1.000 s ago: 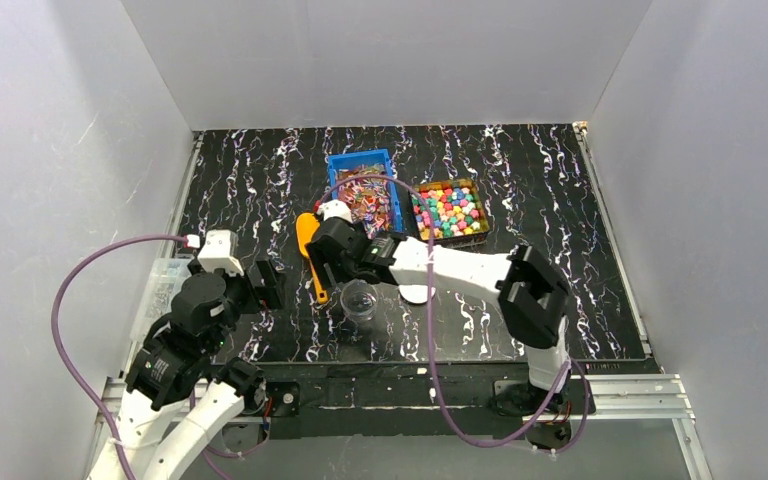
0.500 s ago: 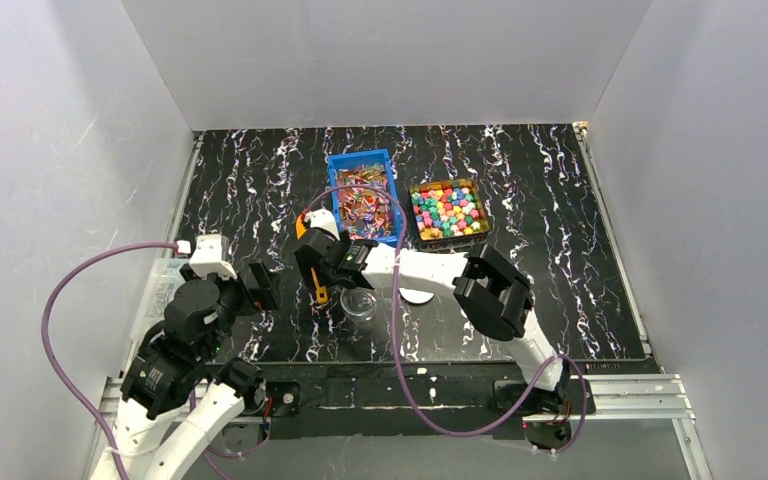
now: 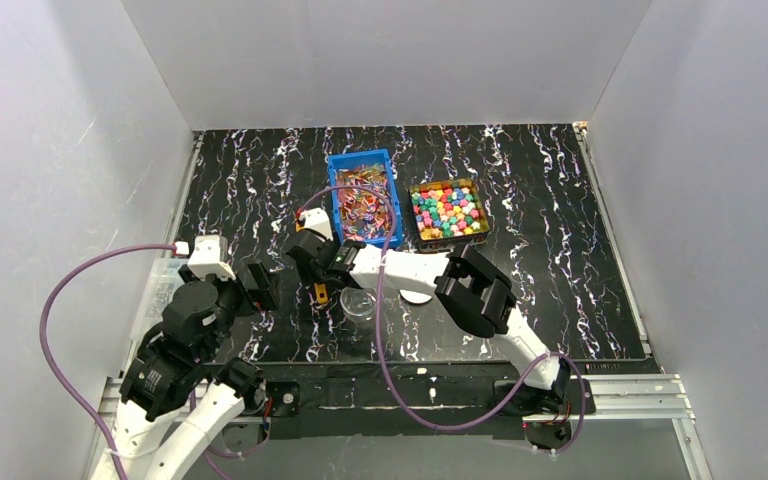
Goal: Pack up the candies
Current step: Pick up the spatula from the center of the board.
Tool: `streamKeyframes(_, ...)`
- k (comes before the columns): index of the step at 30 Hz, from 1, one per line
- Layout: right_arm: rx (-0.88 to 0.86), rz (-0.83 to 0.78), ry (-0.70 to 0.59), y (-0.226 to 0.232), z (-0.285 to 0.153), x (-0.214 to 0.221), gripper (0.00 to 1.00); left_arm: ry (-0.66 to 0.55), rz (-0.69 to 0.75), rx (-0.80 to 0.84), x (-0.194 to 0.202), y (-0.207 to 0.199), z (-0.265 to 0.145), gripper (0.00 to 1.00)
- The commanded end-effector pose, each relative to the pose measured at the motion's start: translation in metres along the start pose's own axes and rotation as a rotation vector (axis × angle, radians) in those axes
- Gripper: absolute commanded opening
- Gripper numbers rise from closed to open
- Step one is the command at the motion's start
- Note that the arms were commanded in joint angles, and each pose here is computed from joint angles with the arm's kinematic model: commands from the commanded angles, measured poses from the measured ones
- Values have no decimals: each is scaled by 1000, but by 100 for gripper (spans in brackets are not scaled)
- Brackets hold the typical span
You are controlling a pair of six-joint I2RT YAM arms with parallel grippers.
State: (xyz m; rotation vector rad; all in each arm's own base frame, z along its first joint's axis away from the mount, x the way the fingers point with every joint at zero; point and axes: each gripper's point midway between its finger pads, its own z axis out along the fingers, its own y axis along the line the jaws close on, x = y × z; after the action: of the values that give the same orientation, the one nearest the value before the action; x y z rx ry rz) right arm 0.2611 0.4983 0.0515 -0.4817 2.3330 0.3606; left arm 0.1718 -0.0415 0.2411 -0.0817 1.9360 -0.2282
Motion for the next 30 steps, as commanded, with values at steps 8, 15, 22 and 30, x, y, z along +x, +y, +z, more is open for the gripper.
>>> streamKeyframes(8,42,28,-82,8,15,-18,58,-2,-5,-12,1,2,-1,99)
streamKeyframes(15,57,24,-92,6,22,-15,51,-2,-5,-10,1,2,-1,99)
streamKeyframes(22,66,17,-90,5,28,-10,34,-3,-4,-11,1,3,-1,99)
streamKeyframes(30,20,20,-130,12,11,-24,1,-4,-4,-18,1,4,-1,99)
